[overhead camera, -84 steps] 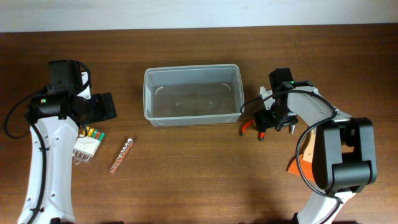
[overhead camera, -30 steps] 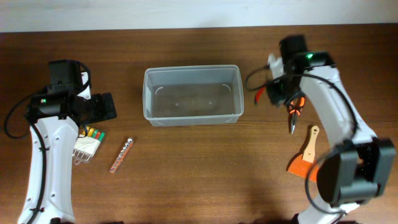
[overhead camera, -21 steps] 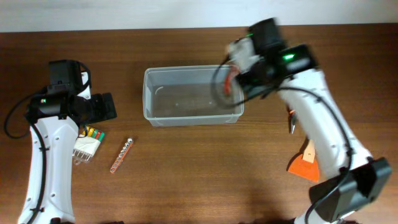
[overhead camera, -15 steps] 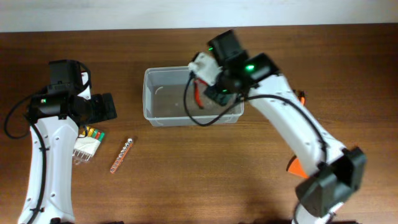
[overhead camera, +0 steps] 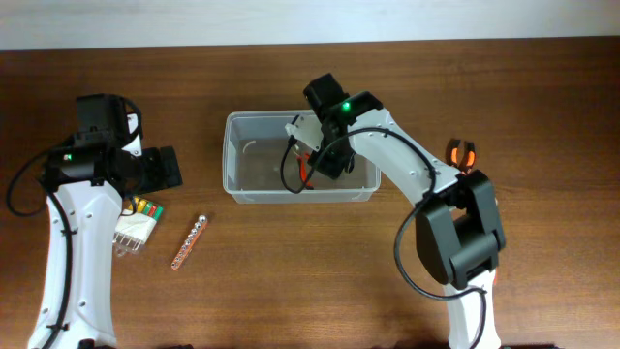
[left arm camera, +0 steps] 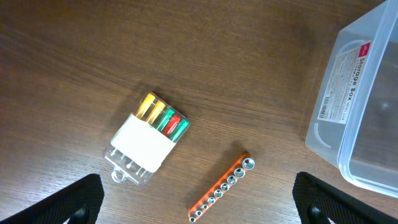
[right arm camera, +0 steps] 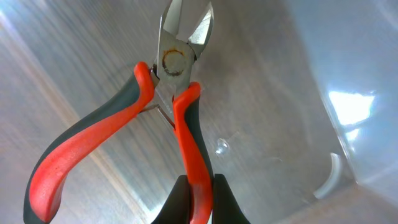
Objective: Pack container
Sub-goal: 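Carry the cutter into the clear box and release it, then move the right gripper over the orange-black needle-nose pliers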
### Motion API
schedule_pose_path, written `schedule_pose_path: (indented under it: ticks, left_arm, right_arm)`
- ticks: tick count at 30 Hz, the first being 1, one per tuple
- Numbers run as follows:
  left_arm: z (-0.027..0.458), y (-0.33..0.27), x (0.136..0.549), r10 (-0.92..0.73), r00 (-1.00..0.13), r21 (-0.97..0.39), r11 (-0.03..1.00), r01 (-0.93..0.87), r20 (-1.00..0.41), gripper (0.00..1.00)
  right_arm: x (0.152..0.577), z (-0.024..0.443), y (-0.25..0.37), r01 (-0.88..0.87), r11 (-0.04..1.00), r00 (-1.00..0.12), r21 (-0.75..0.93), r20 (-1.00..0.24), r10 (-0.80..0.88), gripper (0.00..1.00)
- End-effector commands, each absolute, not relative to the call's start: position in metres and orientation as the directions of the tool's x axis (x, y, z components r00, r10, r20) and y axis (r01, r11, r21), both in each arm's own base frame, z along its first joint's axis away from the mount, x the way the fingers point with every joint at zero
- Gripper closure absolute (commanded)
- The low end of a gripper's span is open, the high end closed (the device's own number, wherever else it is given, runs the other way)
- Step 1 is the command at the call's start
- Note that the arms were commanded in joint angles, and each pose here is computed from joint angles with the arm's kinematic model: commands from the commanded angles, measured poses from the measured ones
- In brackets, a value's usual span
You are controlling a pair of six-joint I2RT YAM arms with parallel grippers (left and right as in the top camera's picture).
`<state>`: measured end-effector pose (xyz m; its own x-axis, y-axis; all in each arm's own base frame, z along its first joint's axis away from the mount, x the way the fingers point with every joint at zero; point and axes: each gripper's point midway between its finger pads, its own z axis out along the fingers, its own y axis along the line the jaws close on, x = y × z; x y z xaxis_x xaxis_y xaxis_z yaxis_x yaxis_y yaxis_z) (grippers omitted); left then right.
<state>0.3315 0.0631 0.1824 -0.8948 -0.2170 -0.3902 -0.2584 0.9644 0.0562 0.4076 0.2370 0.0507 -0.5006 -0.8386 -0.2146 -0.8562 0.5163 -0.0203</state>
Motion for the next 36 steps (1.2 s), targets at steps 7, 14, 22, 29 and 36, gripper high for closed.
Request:
schedule_pose_path:
  ticks: [7,14,22,29,36]
  left_arm:
    - [0.182,0.061,0.331,-0.199,-0.901,0.051,0.970,-0.236,-0.385,0.01]
    - [0.182,0.061,0.331,-0.200,-0.901,0.051,0.970,-0.237,-0.385,0.01]
    - [0.182,0.061,0.331,-0.199,-0.900,0.051,0.970,-0.237,-0.388,0.01]
    - [0.182,0.061,0.331,-0.199,-0.899,0.051,0.970,-0.237,-0.389,0.01]
    - [0.182,0.061,0.331,-0.199,-0.900,0.051,0.970,-0.237,-0.389,0.01]
  right_arm:
    - [0.411,0.049,0.240,-0.849,0.528,-0.513,-0.007,-0.228,-0.828,0.77]
    - [0.413,0.072,0.236,-0.846,0.533,-0.515,-0.023,-0.230,-0.826,0.14]
    - [0.446,0.238,0.170,-0.552,0.812,-0.713,-0.190,-0.398,-0.578,0.01]
    - [0.425,0.317,0.025,-0.017,0.997,-0.877,-0.069,-0.478,-0.048,0.01]
    - [0.401,0.274,-0.061,0.174,0.983,-0.942,-0.061,-0.300,0.148,0.01]
